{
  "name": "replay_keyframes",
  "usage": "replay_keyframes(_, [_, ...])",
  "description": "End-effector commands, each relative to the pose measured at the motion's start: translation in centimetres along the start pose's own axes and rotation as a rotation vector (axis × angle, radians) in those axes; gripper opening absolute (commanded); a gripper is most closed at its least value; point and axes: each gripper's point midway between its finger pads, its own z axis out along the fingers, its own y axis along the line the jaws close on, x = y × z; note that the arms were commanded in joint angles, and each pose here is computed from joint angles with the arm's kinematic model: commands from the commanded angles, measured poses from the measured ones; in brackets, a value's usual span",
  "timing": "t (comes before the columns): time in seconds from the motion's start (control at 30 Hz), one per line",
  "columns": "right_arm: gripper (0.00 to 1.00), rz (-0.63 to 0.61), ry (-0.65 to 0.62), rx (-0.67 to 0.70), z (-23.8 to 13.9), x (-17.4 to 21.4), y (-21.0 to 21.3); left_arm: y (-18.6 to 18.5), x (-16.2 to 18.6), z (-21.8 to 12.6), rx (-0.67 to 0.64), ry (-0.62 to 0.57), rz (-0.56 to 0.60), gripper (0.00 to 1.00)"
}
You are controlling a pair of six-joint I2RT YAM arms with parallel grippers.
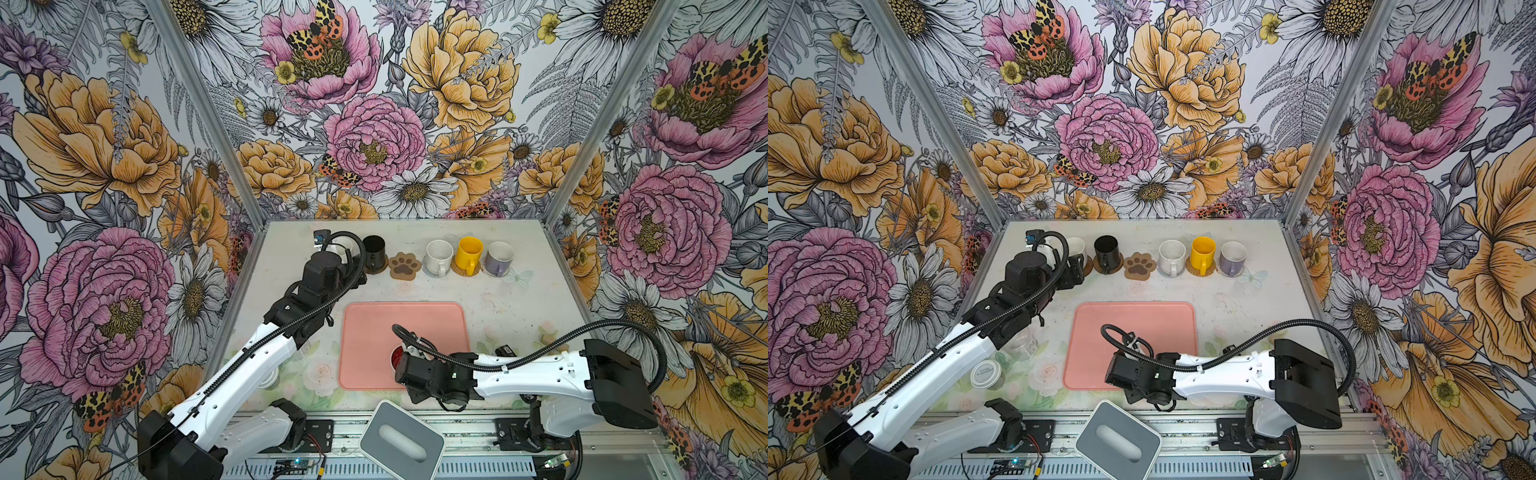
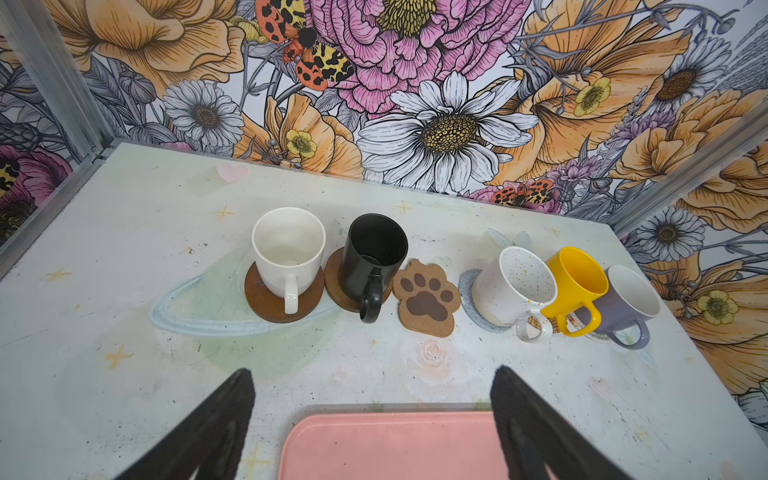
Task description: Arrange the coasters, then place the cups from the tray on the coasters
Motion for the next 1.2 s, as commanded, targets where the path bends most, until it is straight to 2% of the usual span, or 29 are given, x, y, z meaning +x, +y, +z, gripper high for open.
replay_keyframes(0.0, [0.45, 0.013, -0.021, -0.005, -0.1, -1.2, 0.8, 0.1, 0.1, 0.2, 0.007, 0.005, -0.016, 0.91])
replay_keyframes(0.97, [0.47, 0.046, 0.02, 0.04, 1.9, -1.5, 0.2, 0.7, 0.4, 0.6, -0.004, 0.016, -0.02, 0.91])
replay_keyframes(1.07, [0.47, 0.045, 0.023, 0.041, 2.0, -1.4, 0.2, 0.7, 0.4, 0.6, -0.006, 0.016, -0.02, 0.91])
replay_keyframes(1.17, [0.42, 0.047, 0.024, 0.039, 2.1, -1.5, 0.3, 0.8, 0.4, 0.7, -0.009, 0.018, -0.022, 0.91])
